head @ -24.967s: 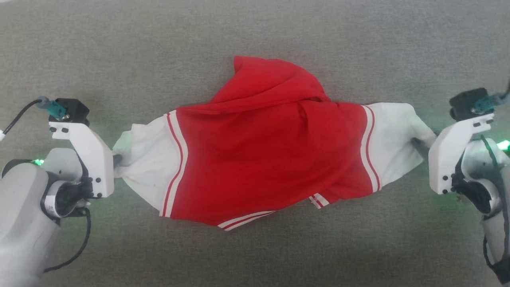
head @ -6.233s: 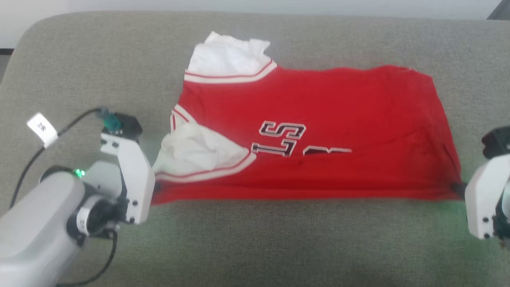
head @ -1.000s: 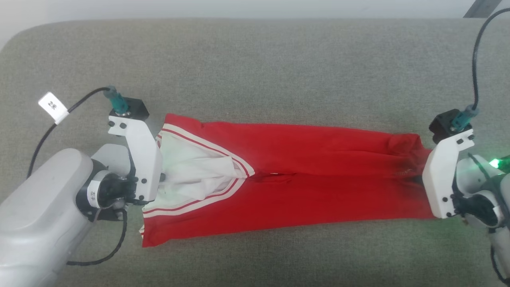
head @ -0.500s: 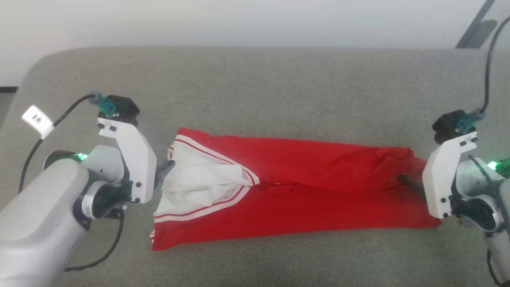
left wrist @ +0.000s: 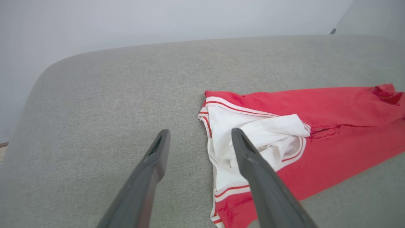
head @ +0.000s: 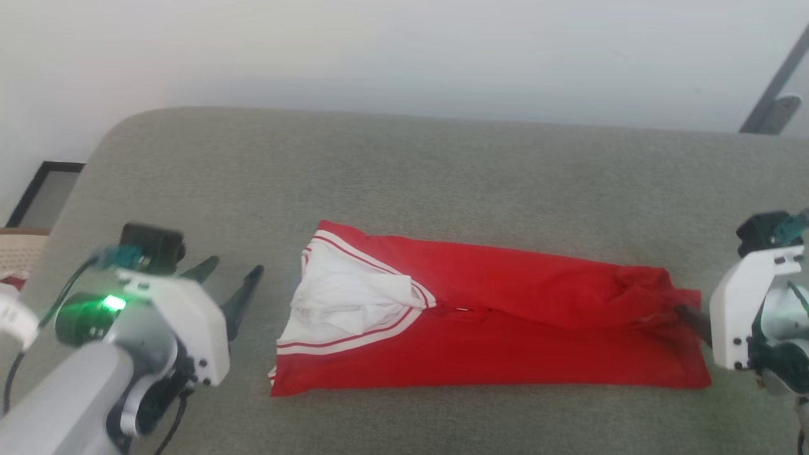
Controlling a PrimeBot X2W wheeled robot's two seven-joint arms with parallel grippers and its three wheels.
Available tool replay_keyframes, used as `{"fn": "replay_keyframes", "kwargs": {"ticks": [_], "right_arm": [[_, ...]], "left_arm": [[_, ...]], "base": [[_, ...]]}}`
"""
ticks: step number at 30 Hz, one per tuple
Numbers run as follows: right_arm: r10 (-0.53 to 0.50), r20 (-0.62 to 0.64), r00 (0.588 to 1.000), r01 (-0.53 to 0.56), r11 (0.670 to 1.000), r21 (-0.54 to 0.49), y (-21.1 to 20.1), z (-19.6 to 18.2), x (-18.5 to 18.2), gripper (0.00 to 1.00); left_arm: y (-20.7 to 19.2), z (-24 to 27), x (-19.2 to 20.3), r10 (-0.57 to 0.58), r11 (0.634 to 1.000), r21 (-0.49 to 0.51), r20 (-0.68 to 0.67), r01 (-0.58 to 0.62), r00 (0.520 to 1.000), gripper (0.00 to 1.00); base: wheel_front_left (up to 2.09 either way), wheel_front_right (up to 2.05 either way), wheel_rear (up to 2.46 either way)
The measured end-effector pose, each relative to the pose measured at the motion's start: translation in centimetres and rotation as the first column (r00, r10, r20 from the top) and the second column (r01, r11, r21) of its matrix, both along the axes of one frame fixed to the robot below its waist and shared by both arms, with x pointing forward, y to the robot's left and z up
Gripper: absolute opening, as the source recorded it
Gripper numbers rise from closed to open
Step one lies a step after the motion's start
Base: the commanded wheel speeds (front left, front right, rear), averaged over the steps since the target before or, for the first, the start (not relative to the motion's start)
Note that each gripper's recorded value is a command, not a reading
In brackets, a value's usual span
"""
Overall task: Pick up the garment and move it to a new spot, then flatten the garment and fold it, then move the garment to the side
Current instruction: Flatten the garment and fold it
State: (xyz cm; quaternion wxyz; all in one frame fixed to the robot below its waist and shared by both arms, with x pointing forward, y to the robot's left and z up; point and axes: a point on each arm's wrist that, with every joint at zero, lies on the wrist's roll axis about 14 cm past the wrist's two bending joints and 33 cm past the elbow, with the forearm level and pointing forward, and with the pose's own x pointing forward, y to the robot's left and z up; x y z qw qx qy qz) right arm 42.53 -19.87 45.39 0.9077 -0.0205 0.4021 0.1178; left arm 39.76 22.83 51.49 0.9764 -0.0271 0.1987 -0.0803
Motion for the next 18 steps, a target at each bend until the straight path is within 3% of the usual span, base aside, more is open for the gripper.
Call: {"fn": "replay_keyframes", "kwargs": {"ticks": [9, 18], "right_arm": [[-0.036, -0.096, 0.995, 0.034, 0.999, -0.018, -0.7, -2.9, -0.1, 1.0], [-0.032, -0.198, 0.98, 0.033, 0.999, 0.0, 0.5, -6.5, -0.1, 1.0]], "left_arm": [[4.0, 0.4, -3.0, 0.185, 0.983, -0.046, 0.195, -0.18, 0.963, 1.0], [7.3, -0.7, -6.1, 0.338, 0.941, -0.086, 0.263, -0.327, 0.904, 1.0]], "base": [[0.0, 0.0, 0.0], [0.0, 0.0, 0.0]]}}
